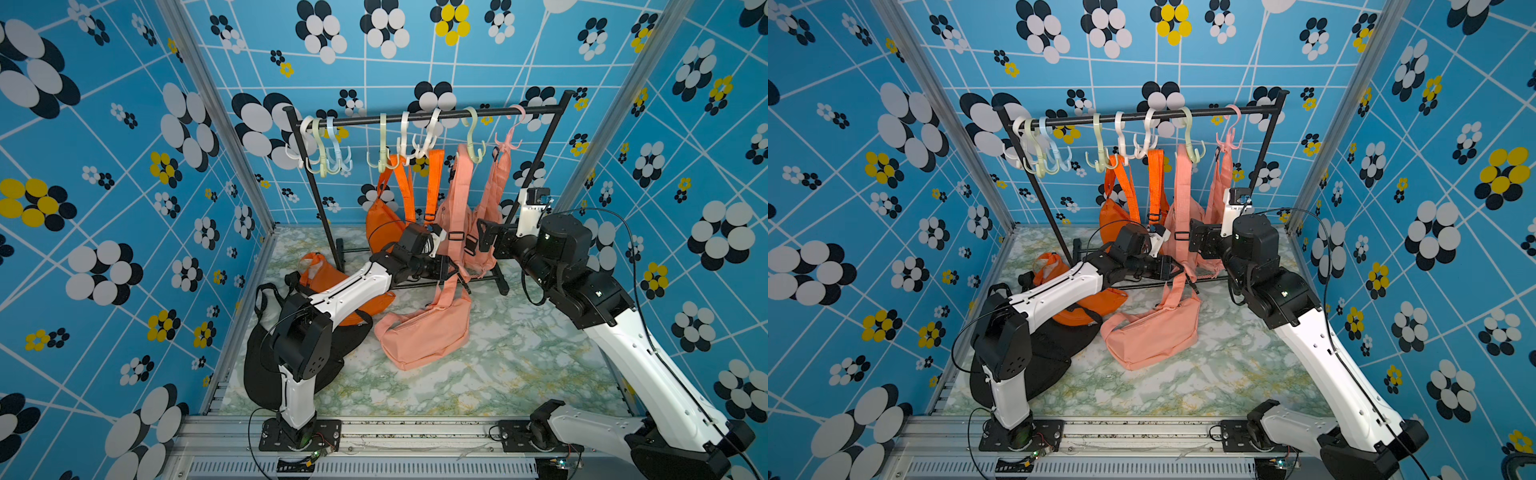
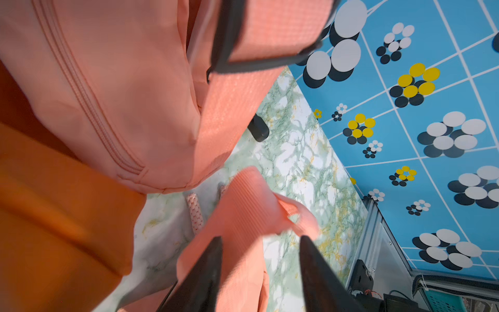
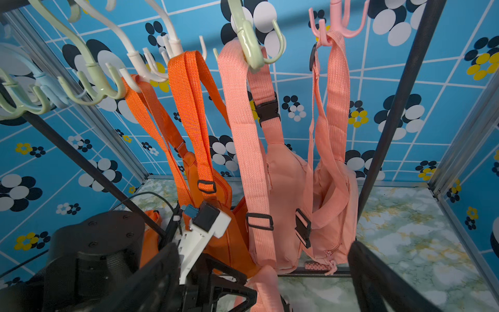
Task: Take the bag off the hook
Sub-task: Place the bag at the center of the board.
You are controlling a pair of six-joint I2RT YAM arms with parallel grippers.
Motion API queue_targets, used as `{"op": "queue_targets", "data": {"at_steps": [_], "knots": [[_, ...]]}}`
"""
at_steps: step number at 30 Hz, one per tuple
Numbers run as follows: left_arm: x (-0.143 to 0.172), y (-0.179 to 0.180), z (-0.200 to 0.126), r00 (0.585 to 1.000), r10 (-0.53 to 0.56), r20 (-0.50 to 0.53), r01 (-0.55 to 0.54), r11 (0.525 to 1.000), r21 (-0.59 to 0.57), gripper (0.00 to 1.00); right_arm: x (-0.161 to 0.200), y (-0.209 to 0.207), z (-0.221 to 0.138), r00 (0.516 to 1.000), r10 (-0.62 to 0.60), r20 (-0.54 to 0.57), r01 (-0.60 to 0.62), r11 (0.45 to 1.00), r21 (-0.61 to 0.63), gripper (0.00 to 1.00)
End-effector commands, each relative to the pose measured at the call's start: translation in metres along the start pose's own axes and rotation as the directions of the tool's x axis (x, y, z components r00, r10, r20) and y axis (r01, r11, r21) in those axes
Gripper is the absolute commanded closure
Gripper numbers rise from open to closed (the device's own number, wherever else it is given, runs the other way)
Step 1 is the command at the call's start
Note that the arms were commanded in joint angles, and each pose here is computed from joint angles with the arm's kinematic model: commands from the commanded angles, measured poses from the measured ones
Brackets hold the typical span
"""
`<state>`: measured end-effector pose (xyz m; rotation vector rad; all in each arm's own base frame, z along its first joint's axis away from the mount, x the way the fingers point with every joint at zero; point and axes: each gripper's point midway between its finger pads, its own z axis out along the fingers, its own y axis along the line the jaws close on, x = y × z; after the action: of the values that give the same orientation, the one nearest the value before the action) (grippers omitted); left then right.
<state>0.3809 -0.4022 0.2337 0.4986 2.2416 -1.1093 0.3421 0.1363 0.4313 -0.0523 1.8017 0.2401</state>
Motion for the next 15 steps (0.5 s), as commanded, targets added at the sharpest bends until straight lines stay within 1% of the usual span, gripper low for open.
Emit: {"op": "queue_targets", "data": {"at_steps": [1,2,3,4,8,10,13,15], "knots": [[-0.026,-0.023,-0.038,0.995,0.044,0.087,-0.043,0.999,-0.010,0.22,0.021,-0.007,0.010,0.996,-0.049,-0.071,0.052,0.998,0.046,0.01],[-0.030,-0.023,-0.048,0.992,0.061,0.113,-0.057,0.998,-0.040,0.18,0.025,-0.007,0.014,0.995,-0.051,-0.083,0.055,0.997,0.048,0.00],[-0.036,-0.024,-0.062,0.985,0.086,0.147,-0.075,0.994,-0.078,0.07,0.028,-0.006,0.017,0.995,-0.051,-0.090,0.056,0.997,0.045,0.01],[-0.042,-0.025,-0.076,0.977,0.116,0.179,-0.096,0.989,-0.115,0.01,0.030,-0.003,0.020,0.994,-0.053,-0.098,0.057,0.998,0.037,0.01],[-0.057,-0.026,-0.132,0.931,0.223,0.288,-0.149,0.955,-0.257,0.01,0.036,0.009,0.035,0.992,-0.048,-0.118,0.048,0.999,-0.007,0.01],[-0.060,-0.021,-0.157,0.900,0.277,0.337,-0.160,0.928,-0.335,0.01,0.044,0.016,0.046,0.988,-0.048,-0.149,0.044,0.999,-0.030,0.01],[-0.055,-0.006,-0.178,0.871,0.329,0.364,-0.158,0.890,-0.427,0.01,0.057,0.027,0.062,0.979,-0.042,-0.201,0.030,0.998,-0.062,0.04],[-0.048,0.009,-0.180,0.881,0.318,0.350,-0.137,0.881,-0.453,0.01,0.068,0.033,0.071,0.971,-0.033,-0.237,0.014,0.996,-0.083,0.07]]}}
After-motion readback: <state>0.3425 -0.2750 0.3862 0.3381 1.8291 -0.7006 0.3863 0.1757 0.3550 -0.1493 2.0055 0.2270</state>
